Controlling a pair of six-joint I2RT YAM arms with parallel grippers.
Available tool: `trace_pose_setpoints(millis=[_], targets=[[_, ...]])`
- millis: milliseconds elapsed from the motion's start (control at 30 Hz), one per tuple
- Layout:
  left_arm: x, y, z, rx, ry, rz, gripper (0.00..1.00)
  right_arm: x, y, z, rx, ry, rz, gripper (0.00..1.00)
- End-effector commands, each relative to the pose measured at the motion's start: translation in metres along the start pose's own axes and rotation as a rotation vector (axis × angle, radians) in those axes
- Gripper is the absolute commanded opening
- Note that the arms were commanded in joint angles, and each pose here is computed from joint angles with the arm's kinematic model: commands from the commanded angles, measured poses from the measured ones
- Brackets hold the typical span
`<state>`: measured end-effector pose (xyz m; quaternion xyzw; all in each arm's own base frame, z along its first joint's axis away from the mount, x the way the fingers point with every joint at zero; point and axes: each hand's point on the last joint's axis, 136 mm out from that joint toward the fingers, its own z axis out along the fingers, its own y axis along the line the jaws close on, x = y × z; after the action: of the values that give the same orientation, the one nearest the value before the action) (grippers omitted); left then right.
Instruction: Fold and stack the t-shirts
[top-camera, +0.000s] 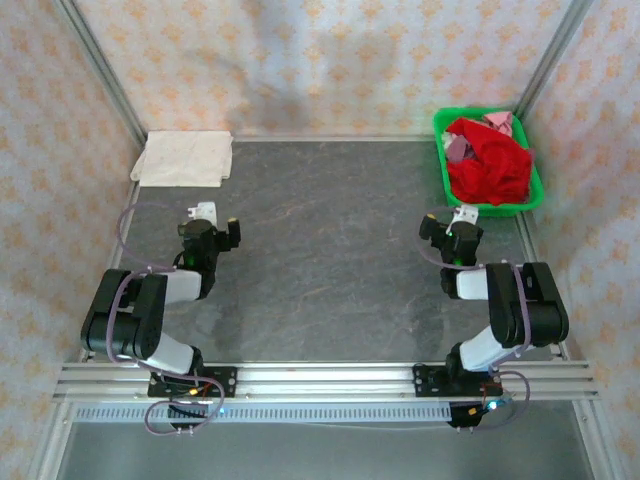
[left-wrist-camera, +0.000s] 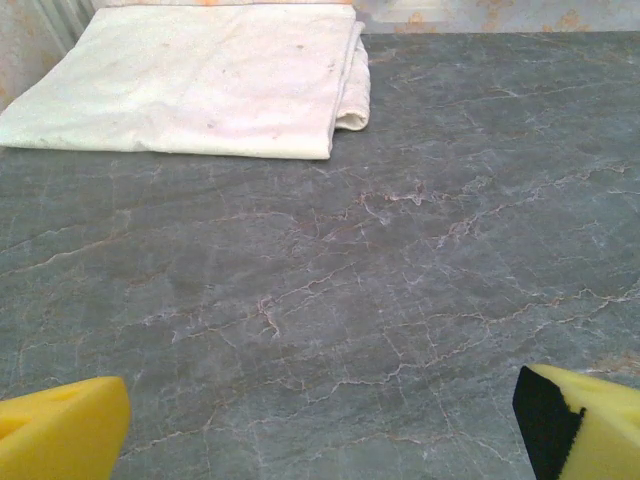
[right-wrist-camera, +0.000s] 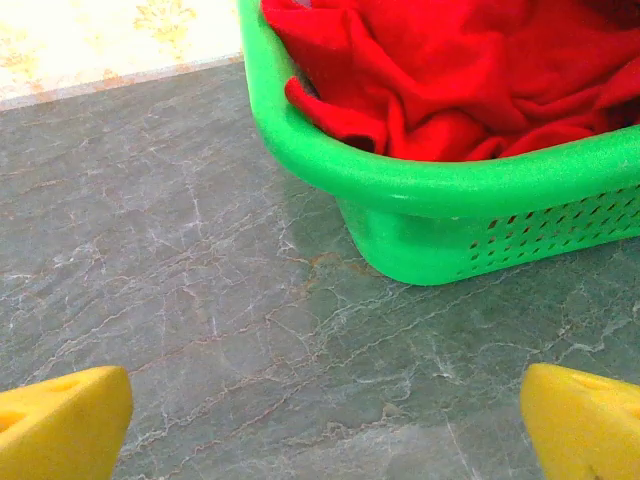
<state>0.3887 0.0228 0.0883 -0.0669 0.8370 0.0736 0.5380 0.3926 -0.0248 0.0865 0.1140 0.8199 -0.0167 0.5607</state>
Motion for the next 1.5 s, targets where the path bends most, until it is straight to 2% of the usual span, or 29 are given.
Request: trace_pose_setpoints(millis=[0,767,867,967,1067,1167,1300,1467], targets=[[-0.008,0.000,0.003,-0.005,-0.011,-0.002,1.00,-0.004,0.003,0.002,-0.010,-0.005,-0.012,0.99],[-0.010,0.001,0.002,-0.003,-0.024,-0.005,1.00,-0.008,0.001,0.000,-0.010,-0.028,0.006,1.00],[-0.042,0.005,-0.022,-0.044,-0.026,0.008,1.00,-0.042,0.000,-0.035,0.059,-0.099,-0.015,0.98],[-0.095,0.014,-0.068,-0.074,-0.141,-0.087,0.98,-0.087,0.001,-0.065,0.070,-0.115,0.062,0.95],[-0.145,0.012,-0.105,-0.037,-0.242,-0.173,0.95,-0.119,0.009,-0.073,0.081,-0.057,0.048,0.98],[-0.184,-0.020,-0.121,0.075,-0.265,-0.156,0.94,-0.149,0.004,-0.066,0.137,-0.020,0.131,1.00],[-0.214,-0.105,-0.119,0.286,-0.194,-0.037,0.92,-0.169,-0.015,-0.029,0.181,0.122,0.292,0.99],[-0.194,-0.234,-0.117,0.533,-0.064,0.165,0.87,-0.183,-0.042,0.015,0.209,0.270,0.329,0.94]])
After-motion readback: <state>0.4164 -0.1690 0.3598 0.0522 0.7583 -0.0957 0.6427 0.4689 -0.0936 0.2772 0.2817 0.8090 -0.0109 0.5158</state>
